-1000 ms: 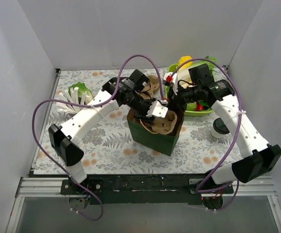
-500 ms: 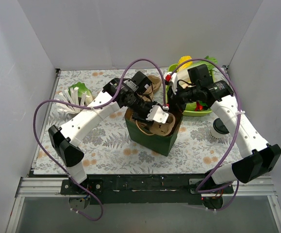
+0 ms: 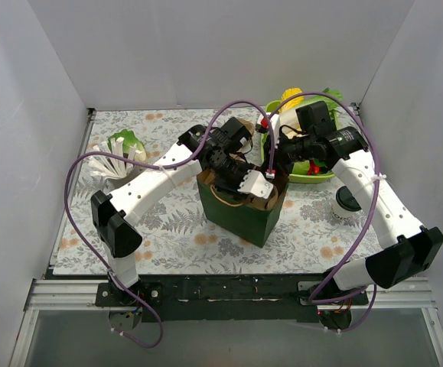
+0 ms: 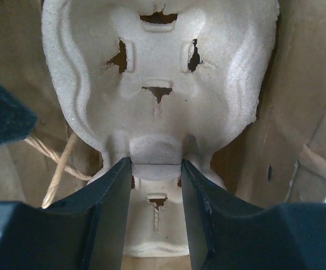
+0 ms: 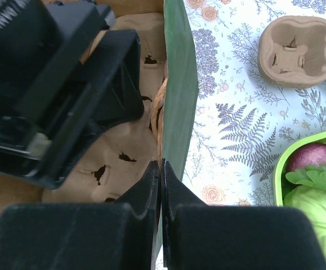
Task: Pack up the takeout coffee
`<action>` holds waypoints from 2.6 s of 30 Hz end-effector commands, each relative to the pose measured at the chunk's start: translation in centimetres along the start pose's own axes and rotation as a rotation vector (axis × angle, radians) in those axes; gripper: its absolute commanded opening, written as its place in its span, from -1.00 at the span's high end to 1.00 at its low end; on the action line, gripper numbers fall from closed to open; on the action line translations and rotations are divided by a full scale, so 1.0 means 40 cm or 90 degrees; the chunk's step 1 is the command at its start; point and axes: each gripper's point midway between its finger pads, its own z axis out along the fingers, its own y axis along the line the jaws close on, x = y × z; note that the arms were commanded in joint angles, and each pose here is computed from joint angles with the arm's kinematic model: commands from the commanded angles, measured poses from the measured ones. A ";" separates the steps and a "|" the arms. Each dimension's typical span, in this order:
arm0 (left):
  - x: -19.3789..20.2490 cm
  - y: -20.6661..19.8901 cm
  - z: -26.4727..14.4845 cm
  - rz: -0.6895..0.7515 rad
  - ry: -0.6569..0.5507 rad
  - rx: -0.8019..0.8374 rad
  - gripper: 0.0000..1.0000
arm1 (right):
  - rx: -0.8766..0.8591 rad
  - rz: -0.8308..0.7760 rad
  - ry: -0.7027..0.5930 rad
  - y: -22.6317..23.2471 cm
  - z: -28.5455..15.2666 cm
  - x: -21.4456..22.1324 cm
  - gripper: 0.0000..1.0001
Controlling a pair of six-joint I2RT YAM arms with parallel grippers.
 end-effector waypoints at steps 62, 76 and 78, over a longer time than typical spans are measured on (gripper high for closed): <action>0.157 -0.088 0.129 -0.054 0.099 0.137 1.00 | 0.076 0.079 -0.108 -0.054 -0.217 0.019 -0.32; 0.223 -0.131 0.194 -0.124 0.148 0.172 1.00 | 0.067 0.088 -0.107 -0.058 -0.207 0.025 -0.32; 0.234 -0.134 0.203 -0.131 0.157 0.171 1.00 | 0.066 0.088 -0.109 -0.054 -0.207 0.025 -0.32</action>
